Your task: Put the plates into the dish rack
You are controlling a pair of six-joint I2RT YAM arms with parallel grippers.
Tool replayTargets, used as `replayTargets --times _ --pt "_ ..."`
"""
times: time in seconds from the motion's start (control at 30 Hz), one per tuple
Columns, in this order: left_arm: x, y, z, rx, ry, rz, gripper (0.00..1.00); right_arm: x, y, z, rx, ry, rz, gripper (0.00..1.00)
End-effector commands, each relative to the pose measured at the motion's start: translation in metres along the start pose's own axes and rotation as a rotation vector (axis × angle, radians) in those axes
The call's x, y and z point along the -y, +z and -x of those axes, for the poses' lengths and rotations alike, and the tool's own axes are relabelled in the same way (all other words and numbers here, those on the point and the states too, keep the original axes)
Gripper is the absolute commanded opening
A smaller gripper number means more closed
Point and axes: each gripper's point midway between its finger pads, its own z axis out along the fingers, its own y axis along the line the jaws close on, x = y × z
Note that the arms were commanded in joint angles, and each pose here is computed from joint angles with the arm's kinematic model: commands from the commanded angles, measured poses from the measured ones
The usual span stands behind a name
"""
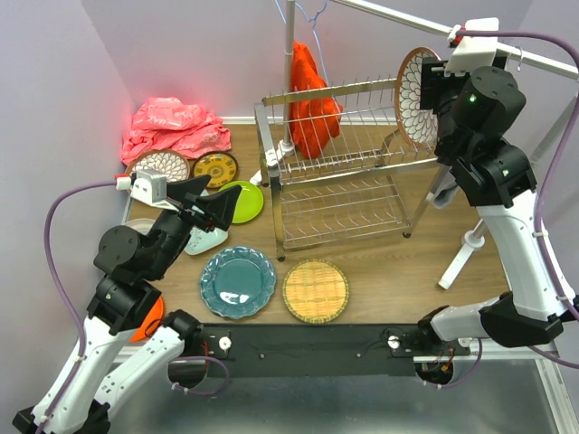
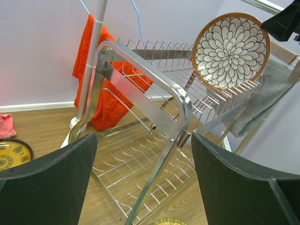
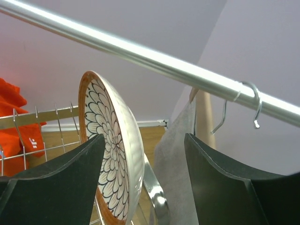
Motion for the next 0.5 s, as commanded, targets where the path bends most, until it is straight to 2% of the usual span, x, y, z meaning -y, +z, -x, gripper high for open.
replayTargets --times 0.0,0.23,0.47 --pt "-0.001 0.000 0.012 0.023 0.015 0.019 0.90 -0.001 -0.006 0.026 0.084 -0.028 0.075 0.77" --pt "-0.005 0.010 0.018 -0.008 0.030 0.061 0.91 -0.034 -0.037 0.051 0.244 -0.187 0.410 0.78" --pt "-0.019 0.022 0.003 -0.071 -0.011 0.149 0.91 -0.067 -0.050 0.059 0.321 -0.229 0.598 0.78"
